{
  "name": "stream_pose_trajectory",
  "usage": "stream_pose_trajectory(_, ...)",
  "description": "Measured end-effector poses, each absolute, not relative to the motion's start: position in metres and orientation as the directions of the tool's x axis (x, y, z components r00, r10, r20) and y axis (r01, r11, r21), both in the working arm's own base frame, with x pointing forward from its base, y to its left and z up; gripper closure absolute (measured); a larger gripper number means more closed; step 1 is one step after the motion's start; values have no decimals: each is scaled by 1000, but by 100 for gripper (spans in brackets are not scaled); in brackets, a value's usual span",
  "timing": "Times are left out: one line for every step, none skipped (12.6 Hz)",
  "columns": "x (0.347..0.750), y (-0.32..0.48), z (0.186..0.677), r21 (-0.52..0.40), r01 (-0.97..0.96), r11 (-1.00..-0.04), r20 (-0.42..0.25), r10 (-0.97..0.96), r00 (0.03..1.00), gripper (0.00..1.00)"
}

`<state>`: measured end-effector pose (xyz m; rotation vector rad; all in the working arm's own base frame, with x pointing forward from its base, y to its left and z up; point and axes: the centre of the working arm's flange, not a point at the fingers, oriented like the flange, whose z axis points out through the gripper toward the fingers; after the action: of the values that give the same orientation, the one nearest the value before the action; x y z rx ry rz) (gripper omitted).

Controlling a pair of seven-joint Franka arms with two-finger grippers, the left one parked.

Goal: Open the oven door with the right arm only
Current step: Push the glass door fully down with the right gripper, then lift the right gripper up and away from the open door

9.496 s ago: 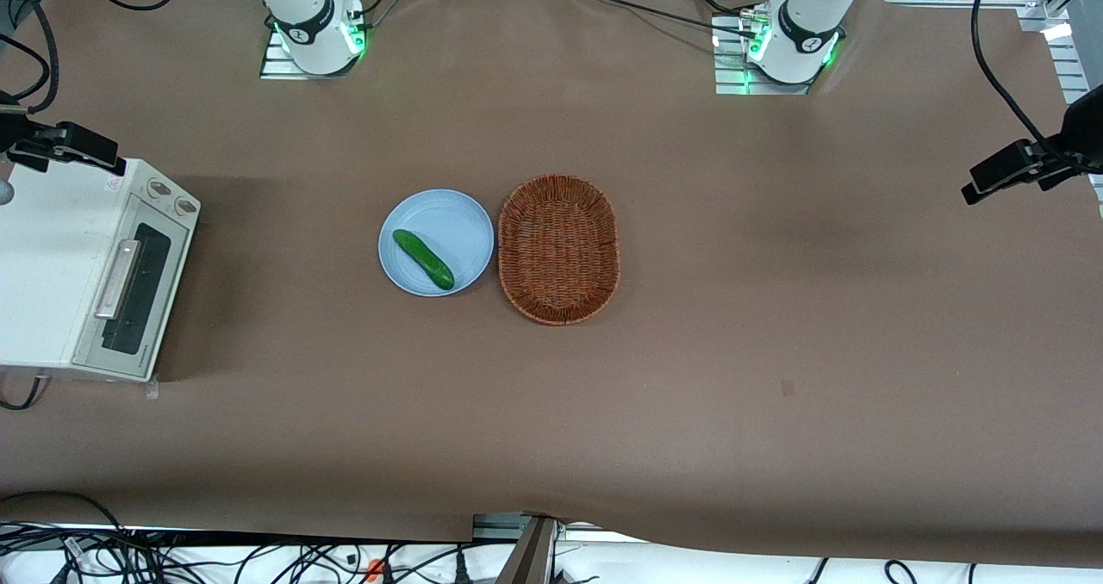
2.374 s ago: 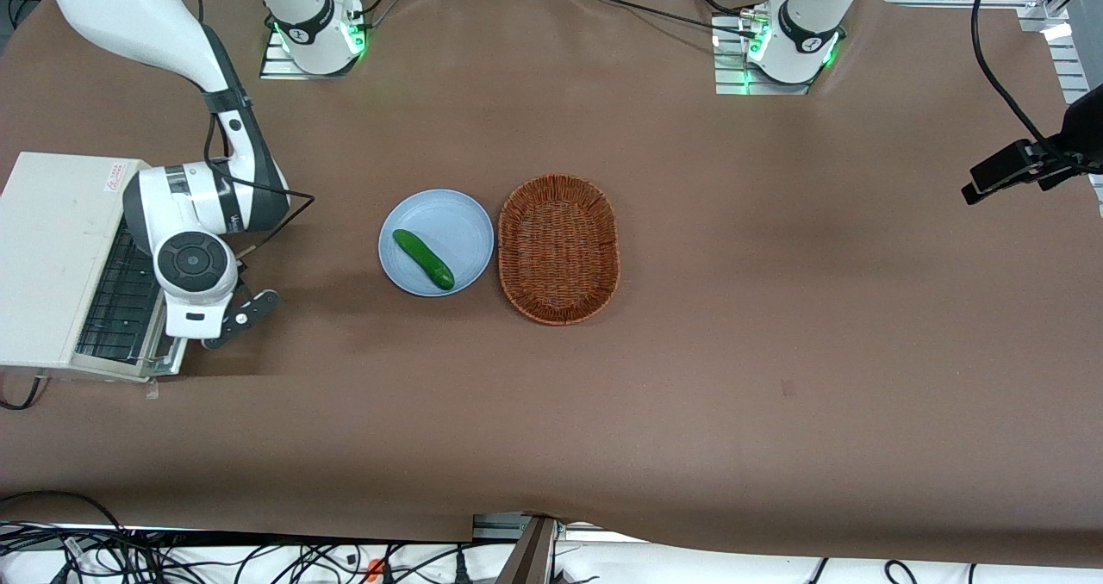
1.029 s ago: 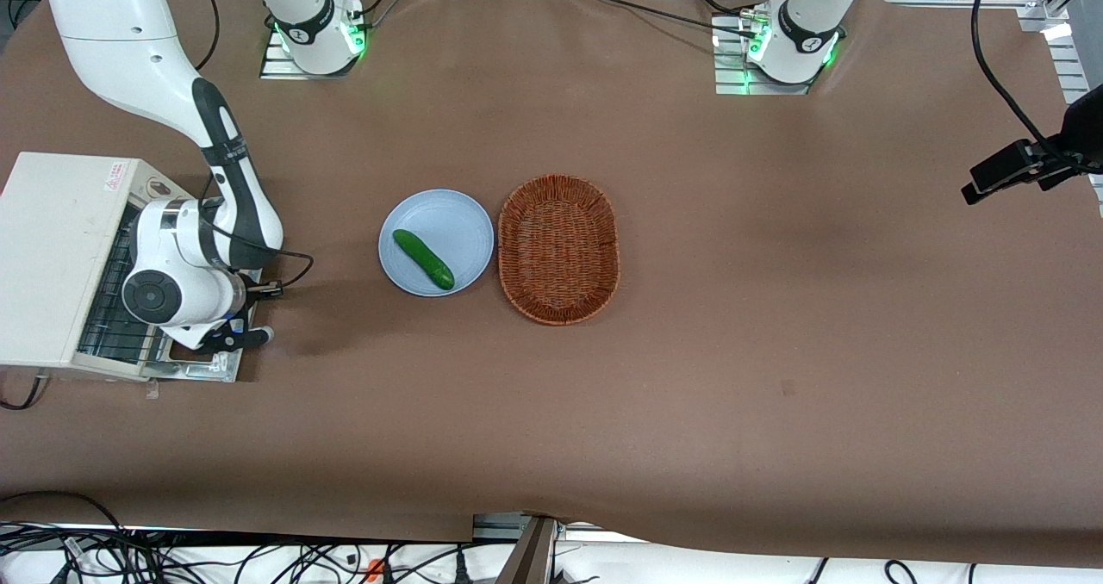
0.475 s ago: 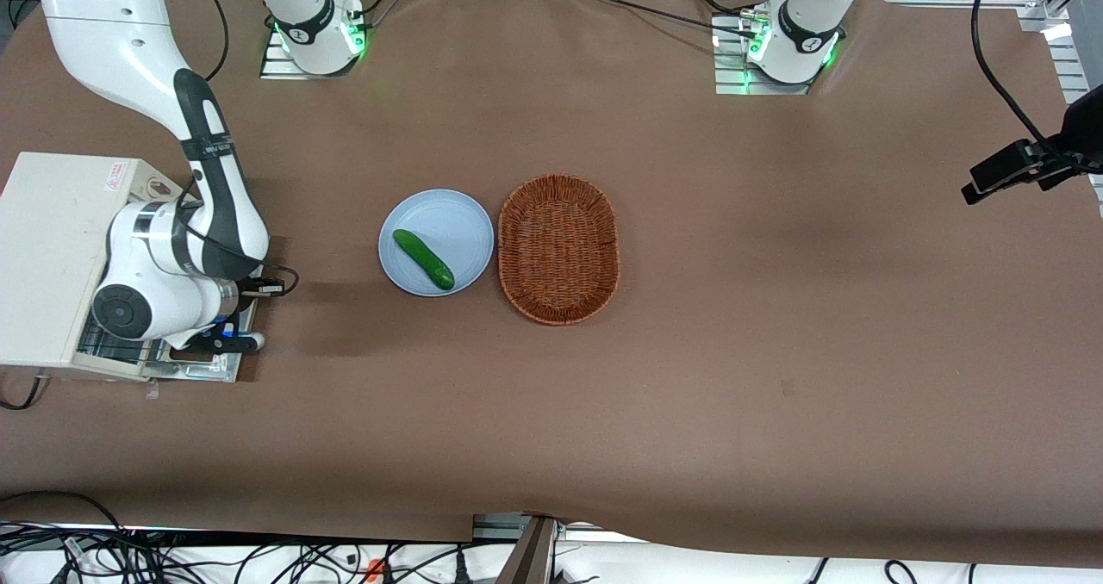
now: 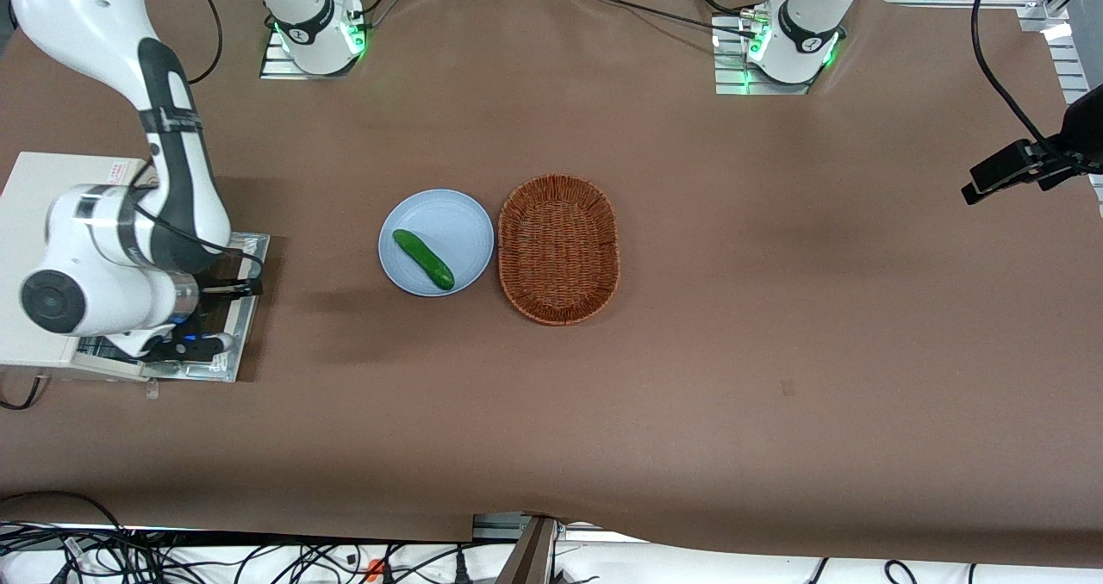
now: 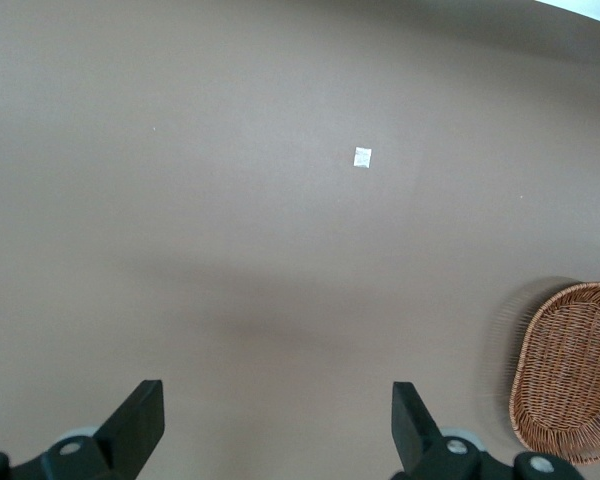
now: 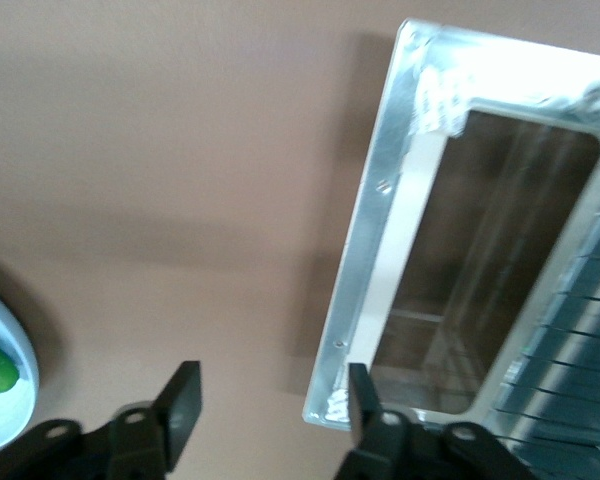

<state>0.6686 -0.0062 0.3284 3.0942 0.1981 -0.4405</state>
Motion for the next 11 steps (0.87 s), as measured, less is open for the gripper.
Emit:
stream_pose_trajectory(670, -8, 352, -11, 128, -992, -275, 126, 953, 15)
stream_pose_trajectory(671, -8, 377, -13, 128, -992, -273, 127, 954, 4)
stream_pose_trajectory(672, -7, 400, -14, 129, -992, -271, 128, 954, 0)
stream_pose_trajectory(672, -8, 421, -14, 127, -992, -267, 126, 955, 0)
stream_pose_trajectory(671, -11, 441, -11, 122, -992, -252, 121, 960, 0)
stream_pose_trajectory(668, -15, 460, -8, 118, -993, -229, 116, 966, 0)
stream_pose_trajectory(664, -17, 481, -7, 114, -993, -201, 113, 973, 0)
stream_pose_trajectory(656, -24, 510, -5, 105, -994, -161, 104, 981, 0)
stream_pose_trajectory(650, -29, 523, -4, 96, -995, -145, 96, 985, 0)
stream_pose_trajectory(644, -36, 531, -5, 85, -996, -136, 85, 987, 0)
stream_pose_trajectory(637, -44, 535, -6, 73, -997, -122, 73, 990, 0)
